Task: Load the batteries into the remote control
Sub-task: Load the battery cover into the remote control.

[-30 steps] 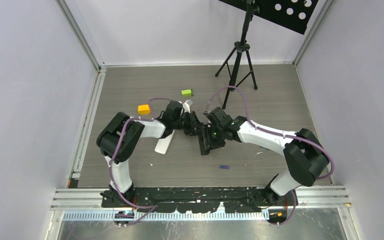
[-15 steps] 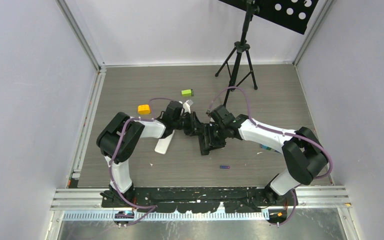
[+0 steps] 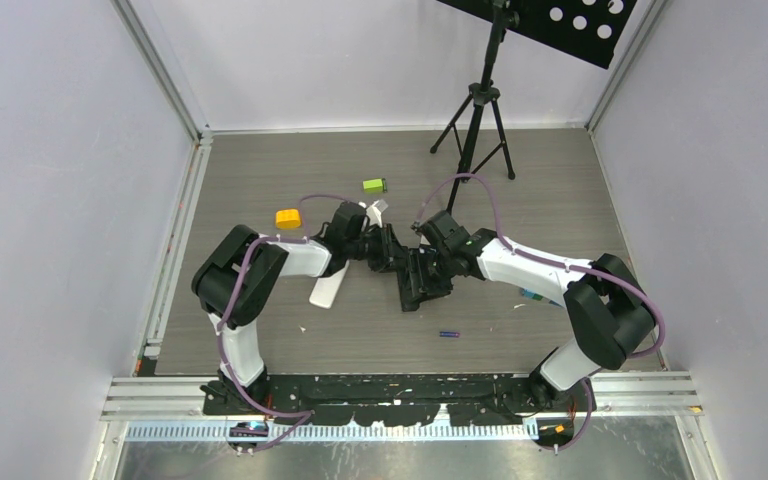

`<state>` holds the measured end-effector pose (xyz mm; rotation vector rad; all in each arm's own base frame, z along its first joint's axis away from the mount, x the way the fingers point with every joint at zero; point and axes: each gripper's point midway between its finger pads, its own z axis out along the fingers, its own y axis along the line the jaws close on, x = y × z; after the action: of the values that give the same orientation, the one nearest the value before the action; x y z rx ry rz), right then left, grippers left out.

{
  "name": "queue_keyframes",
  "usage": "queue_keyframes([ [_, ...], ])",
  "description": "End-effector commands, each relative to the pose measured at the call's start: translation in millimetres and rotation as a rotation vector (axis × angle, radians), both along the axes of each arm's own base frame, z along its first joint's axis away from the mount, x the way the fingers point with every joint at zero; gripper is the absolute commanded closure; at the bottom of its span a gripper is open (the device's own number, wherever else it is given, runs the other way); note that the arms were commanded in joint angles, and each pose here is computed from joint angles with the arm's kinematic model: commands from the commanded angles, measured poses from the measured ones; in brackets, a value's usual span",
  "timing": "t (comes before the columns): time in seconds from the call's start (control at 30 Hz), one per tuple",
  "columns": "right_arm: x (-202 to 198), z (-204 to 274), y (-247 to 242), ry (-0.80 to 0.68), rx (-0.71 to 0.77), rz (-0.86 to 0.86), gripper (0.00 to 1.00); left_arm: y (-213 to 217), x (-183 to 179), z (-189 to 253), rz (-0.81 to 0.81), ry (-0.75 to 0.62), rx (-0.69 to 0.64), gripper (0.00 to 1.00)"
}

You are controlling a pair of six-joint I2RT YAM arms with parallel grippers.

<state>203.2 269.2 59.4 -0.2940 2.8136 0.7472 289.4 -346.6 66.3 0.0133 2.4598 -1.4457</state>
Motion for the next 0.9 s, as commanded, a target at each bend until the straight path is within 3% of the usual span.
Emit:
queue_keyframes([
  [0.0,-22,-4,-14,0.062,-0.05,0.041,0.53,-8,22,52,0.02,-0.131,-0.089,1.0],
  [0.57,-31,8,-1,0.071,0.039,0.08,0.53,-10,25,52,0.034,-0.115,-0.094,1.0],
  [0.87,-17,23,-5,-0.002,0.027,0.015,0.56,-8,23,51,0.027,-0.125,-0.086,1.0],
])
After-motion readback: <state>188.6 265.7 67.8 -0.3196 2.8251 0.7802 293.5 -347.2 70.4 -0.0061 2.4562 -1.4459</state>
